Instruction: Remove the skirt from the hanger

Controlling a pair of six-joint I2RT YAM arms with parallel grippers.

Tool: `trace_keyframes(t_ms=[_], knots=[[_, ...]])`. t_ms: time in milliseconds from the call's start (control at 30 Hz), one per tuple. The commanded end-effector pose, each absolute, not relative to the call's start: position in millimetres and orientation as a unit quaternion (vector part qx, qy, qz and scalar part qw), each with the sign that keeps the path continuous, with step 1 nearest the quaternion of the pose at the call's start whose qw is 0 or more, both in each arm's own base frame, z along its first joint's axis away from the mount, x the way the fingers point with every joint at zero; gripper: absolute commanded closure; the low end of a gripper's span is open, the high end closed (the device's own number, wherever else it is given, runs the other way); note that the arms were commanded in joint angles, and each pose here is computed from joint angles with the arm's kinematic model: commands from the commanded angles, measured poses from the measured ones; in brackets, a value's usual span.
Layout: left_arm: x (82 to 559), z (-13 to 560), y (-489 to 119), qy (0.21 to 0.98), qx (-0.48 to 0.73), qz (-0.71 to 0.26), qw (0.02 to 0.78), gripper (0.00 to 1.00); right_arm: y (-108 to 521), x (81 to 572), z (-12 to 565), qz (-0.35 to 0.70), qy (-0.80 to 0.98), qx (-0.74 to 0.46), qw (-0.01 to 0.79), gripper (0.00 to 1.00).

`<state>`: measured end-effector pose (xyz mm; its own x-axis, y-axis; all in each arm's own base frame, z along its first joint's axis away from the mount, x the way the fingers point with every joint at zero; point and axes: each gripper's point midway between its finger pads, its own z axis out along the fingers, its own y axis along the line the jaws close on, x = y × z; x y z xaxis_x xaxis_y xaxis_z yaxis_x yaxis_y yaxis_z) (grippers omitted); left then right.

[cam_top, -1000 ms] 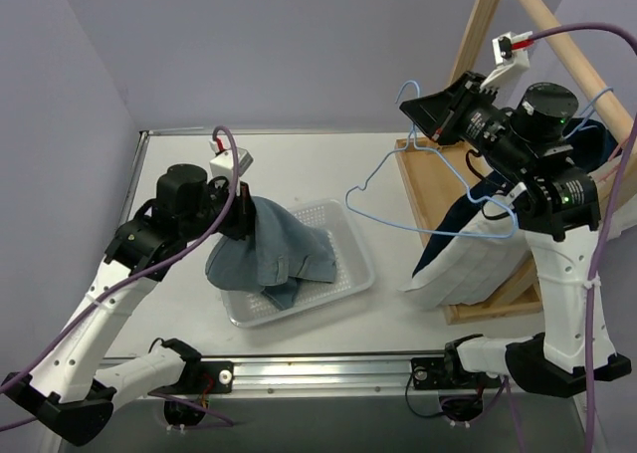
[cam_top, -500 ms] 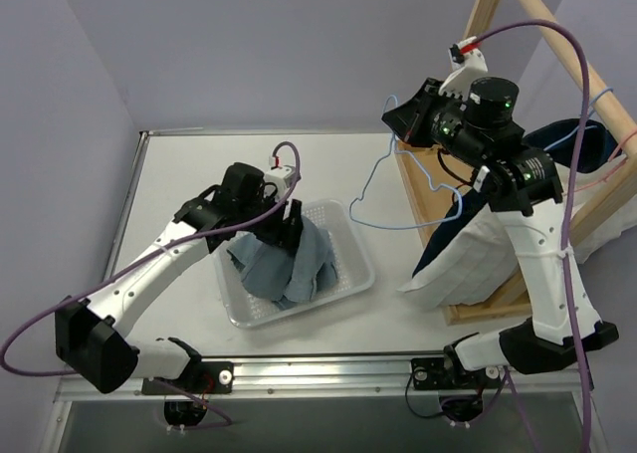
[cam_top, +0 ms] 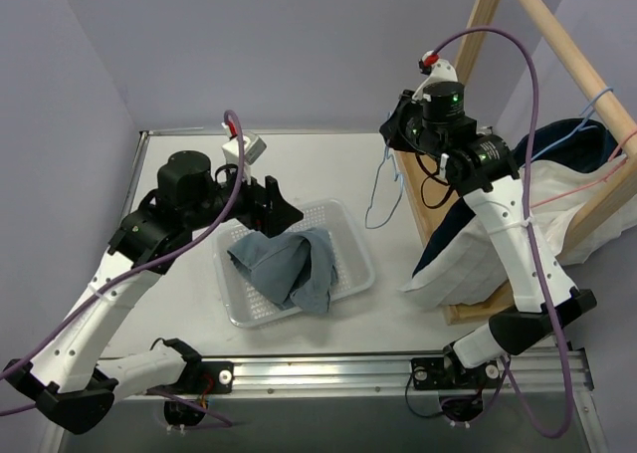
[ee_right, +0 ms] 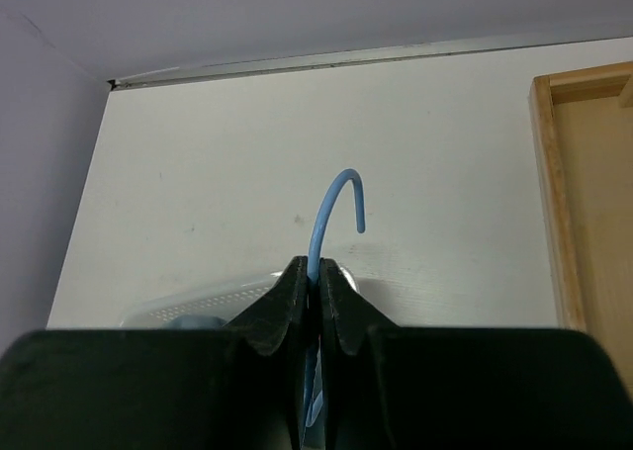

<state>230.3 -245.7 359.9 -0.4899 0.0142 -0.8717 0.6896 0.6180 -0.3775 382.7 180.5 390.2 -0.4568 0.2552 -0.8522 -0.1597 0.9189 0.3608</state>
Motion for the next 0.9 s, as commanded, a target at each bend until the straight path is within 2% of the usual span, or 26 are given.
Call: trace_keyframes(t_ms=[0, 100, 300, 500, 667, 867], knots=[[232, 373, -240, 0.778, 0.216, -0.361, 0.466, 0.06, 176, 395, 391, 0.174, 0.821, 0.044, 0.542, 1.00], [234, 388, -233, 0.766, 0.210, -0.351, 0.496, 0.06, 173, 399, 381, 0.156, 0.828, 0.050, 0.537, 1.00], [211, 448, -255, 0.706, 0.261, -0.403, 0.520, 0.06, 164, 414, 362, 0.097, 0.843, 0.075, 0.523, 1.00], [209, 488, -278, 0.685, 0.279, -0.437, 0.512, 0.06, 162, 420, 340, 0.037, 0.854, 0.093, 0.510, 1.00], [211, 499, -289, 0.678, 0.281, -0.445, 0.513, 0.04, 168, 419, 329, 0.010, 0.858, 0.087, 0.506, 1.00], [216, 485, -302, 0.695, 0.286, -0.431, 0.500, 0.02, 178, 417, 331, -0.009, 0.856, 0.081, 0.510, 1.00]])
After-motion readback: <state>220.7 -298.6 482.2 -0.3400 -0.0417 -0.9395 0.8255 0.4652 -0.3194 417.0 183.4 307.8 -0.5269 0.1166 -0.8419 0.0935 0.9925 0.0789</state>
